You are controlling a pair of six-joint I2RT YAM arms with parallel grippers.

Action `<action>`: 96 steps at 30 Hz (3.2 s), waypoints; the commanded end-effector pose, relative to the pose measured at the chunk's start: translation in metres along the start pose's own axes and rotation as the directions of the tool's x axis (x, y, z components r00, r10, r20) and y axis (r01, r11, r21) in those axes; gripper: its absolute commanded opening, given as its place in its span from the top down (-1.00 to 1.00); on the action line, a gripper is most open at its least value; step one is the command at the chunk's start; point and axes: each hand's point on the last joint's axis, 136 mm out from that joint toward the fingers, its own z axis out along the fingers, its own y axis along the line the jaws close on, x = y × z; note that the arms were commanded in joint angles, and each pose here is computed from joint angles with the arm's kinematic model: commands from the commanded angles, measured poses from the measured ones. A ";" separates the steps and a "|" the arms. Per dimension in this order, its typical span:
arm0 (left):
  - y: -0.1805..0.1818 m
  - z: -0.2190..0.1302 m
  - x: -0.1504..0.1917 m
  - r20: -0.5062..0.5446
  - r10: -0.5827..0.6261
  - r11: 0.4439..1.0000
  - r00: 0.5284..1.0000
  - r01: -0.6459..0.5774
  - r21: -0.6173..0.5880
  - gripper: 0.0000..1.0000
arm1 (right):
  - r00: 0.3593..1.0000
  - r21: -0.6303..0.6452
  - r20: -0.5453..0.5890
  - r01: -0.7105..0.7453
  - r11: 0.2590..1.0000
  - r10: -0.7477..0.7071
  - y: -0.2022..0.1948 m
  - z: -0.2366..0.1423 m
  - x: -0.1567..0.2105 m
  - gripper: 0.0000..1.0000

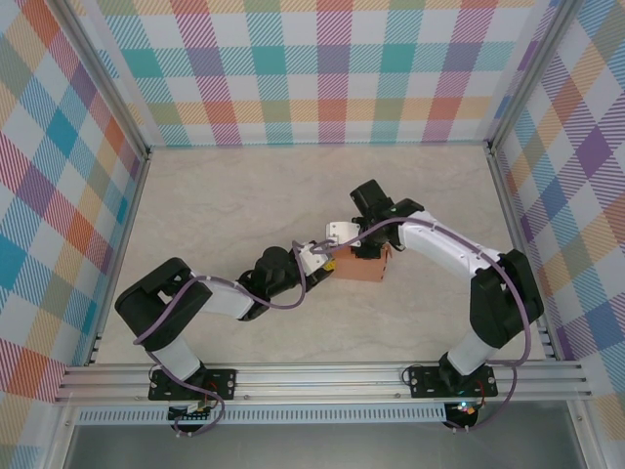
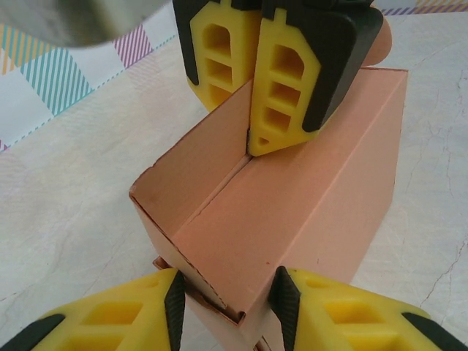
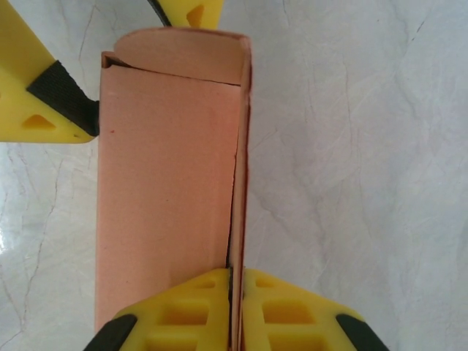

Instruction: Fold the paper box

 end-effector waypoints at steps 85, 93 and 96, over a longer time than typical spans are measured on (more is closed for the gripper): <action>0.006 0.028 -0.055 0.174 -0.169 0.923 0.970 0.094 0.374 -0.12 | 0.961 0.029 0.130 0.243 0.970 -0.245 0.044 -0.003 -0.019 0.79; -0.004 0.031 -0.035 0.118 -0.125 0.926 0.985 0.073 0.371 -0.08 | 0.977 0.027 0.070 0.200 0.979 -0.201 0.038 -0.005 -0.008 0.30; -0.007 0.031 -0.029 0.107 -0.114 0.927 0.988 0.067 0.369 0.00 | 0.981 0.057 0.114 0.153 0.987 -0.158 0.031 -0.022 -0.008 0.26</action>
